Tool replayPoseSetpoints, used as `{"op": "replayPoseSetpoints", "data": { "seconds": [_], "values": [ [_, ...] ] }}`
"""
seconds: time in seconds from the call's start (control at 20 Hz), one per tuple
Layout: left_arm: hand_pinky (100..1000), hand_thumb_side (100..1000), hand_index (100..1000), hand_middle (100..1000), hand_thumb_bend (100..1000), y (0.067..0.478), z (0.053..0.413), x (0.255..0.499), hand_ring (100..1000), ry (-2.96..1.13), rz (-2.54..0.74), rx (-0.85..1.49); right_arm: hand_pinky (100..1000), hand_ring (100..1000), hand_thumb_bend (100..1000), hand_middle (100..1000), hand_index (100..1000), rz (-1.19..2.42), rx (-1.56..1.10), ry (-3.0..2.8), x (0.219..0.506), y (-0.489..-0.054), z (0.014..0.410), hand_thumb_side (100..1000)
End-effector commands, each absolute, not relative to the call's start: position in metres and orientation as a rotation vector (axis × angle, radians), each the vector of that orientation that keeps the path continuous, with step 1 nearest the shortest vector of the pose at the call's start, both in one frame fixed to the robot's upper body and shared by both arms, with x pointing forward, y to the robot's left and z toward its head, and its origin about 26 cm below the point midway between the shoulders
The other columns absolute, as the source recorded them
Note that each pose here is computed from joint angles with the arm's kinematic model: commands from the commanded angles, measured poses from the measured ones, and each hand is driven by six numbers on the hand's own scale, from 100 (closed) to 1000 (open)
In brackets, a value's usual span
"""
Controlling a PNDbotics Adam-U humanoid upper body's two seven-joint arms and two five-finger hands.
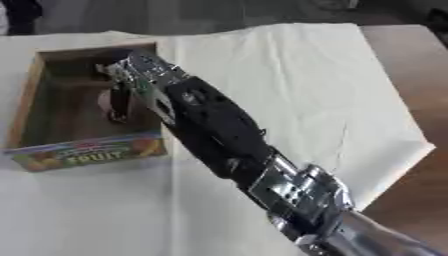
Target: Pick up objects on the table and place them in the box.
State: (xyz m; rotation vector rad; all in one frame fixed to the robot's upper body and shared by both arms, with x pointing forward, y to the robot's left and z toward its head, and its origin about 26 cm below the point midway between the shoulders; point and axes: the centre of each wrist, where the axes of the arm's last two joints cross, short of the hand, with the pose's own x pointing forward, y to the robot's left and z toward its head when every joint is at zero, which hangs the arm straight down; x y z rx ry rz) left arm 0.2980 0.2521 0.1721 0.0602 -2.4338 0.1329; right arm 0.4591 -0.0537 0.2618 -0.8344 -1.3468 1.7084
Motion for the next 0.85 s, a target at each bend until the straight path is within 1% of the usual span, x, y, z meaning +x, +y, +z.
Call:
{"op": "replayPoseSetpoints", "data": {
  "seconds": [0.05,0.1,0.15,0.45,0.6,0.85],
  "values": [
    [747,615,824,606,100,0.252,0.179,0.296,628,-2.458,0.125,0.055,828,889,470,807,919,1.694,-0.858,-1.393,0.456,-0.057,0.281,226],
    [747,614,824,606,100,0.252,0.179,0.296,628,-2.458,0.125,0.055,826,886,447,800,906,1.687,-0.861,-1.405,0.455,-0.058,0.283,242],
    [747,615,824,606,100,0.252,0.179,0.296,628,-2.458,0.126,0.056,826,884,463,799,904,1.677,-0.864,-1.42,0.454,-0.059,0.286,229],
    [747,615,824,606,100,0.253,0.178,0.296,628,-2.457,0.13,0.064,817,870,442,778,886,1.608,-0.887,-1.537,0.442,-0.072,0.314,236],
    [747,615,824,606,100,0.254,0.178,0.295,628,-2.457,0.134,0.071,806,856,435,760,871,1.573,-0.913,-1.615,0.434,-0.09,0.329,282],
    [747,614,824,606,100,0.256,0.178,0.295,628,-2.458,0.143,0.084,789,840,431,744,863,1.505,-0.977,-1.755,0.422,-0.134,0.346,323]
  ]
}}
